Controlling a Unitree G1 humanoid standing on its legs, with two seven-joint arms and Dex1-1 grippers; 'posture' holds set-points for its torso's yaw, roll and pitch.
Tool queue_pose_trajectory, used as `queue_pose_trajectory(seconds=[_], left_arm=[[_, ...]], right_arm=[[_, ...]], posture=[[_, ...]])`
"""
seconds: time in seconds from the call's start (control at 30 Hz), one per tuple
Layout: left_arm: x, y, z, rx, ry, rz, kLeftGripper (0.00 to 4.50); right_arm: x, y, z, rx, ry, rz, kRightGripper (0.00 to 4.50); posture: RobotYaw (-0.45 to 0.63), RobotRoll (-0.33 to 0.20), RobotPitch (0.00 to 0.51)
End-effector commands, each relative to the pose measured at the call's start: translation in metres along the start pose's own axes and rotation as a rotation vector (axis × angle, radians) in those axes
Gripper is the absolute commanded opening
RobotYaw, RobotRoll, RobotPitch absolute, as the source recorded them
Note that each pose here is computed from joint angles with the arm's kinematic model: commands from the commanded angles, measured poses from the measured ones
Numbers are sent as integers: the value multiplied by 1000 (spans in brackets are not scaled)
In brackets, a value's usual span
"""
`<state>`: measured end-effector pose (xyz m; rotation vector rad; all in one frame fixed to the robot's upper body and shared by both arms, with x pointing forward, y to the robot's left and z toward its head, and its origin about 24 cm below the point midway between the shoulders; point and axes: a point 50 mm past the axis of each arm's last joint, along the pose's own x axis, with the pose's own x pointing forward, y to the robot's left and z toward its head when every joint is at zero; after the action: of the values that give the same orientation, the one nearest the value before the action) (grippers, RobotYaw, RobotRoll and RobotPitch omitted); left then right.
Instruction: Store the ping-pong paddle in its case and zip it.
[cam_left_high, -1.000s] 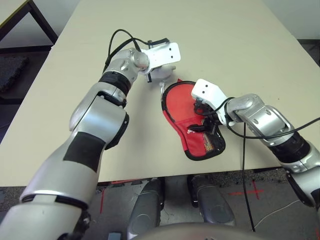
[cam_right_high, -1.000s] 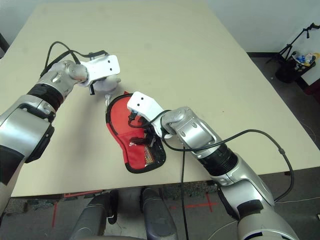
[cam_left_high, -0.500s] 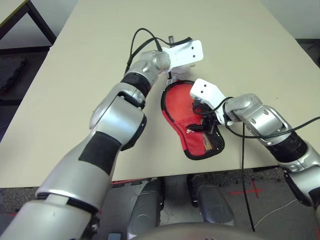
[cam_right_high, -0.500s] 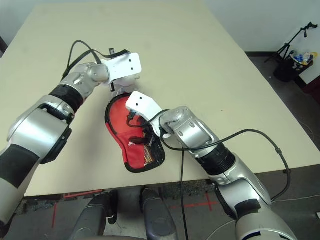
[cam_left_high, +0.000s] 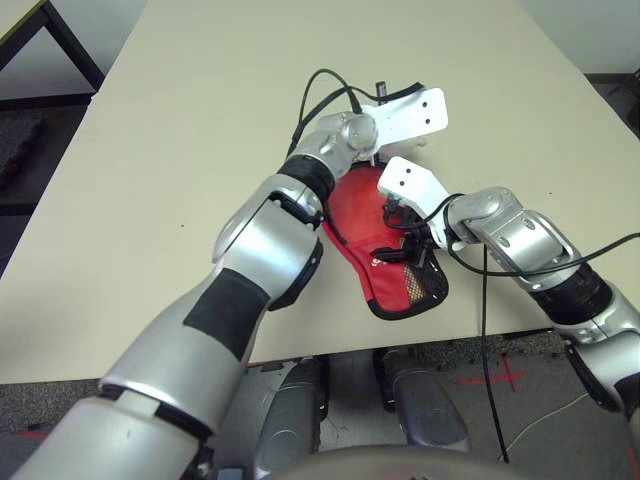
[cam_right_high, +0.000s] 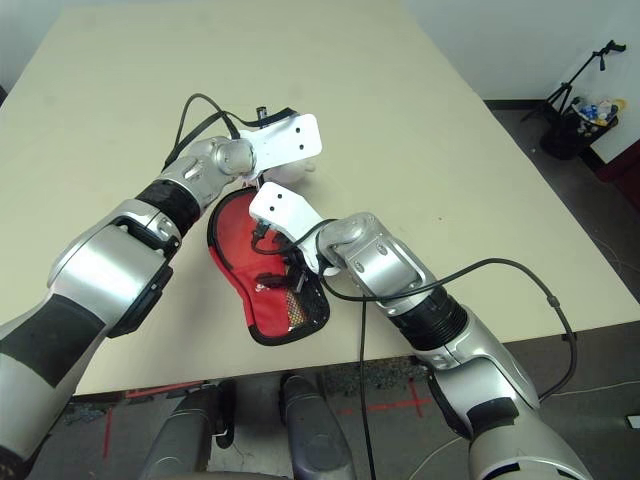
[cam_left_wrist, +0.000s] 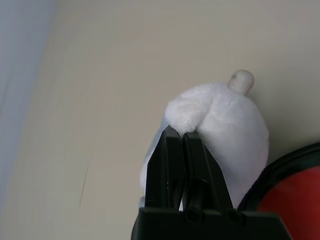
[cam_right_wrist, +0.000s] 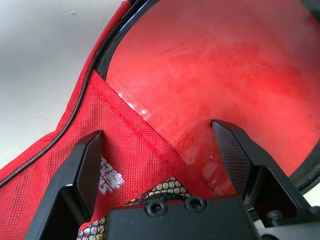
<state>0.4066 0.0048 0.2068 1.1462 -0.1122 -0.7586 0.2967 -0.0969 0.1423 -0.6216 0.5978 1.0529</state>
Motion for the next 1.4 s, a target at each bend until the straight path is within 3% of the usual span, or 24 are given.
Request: queue_pose_trajectory(seconds=[0.03,0.3,0.57,0.67,0.7,1.1,1.4], left_arm=[[3,1,22,3,-87,-16,13],[5,-2,32,4,-115,-29,13],[1,3,17,-12,-70,-34,13],[-8,20,8,-68,-72,-29,13],[-12,25,5,-90,-75,-31,519],[-48,68,-14,-402,-216,-124,4439],[-66,62,-35,-513,-271,-298,4480]], right_arm=[[23,11,-31,102,133,86,4500],[24,9,-30,99,130,85,4500],[24,8,-31,103,128,82,4500],[24,7,-31,102,128,83,4500],[24,7,-31,102,126,83,4500],[27,3,-32,97,120,82,4500],[28,0,-35,108,121,70,4500]], posture=[[-120,0,217],[-120,0,214],[-110,0,209],[-88,0,201],[-80,0,200],[-48,0,185],[-55,0,174]])
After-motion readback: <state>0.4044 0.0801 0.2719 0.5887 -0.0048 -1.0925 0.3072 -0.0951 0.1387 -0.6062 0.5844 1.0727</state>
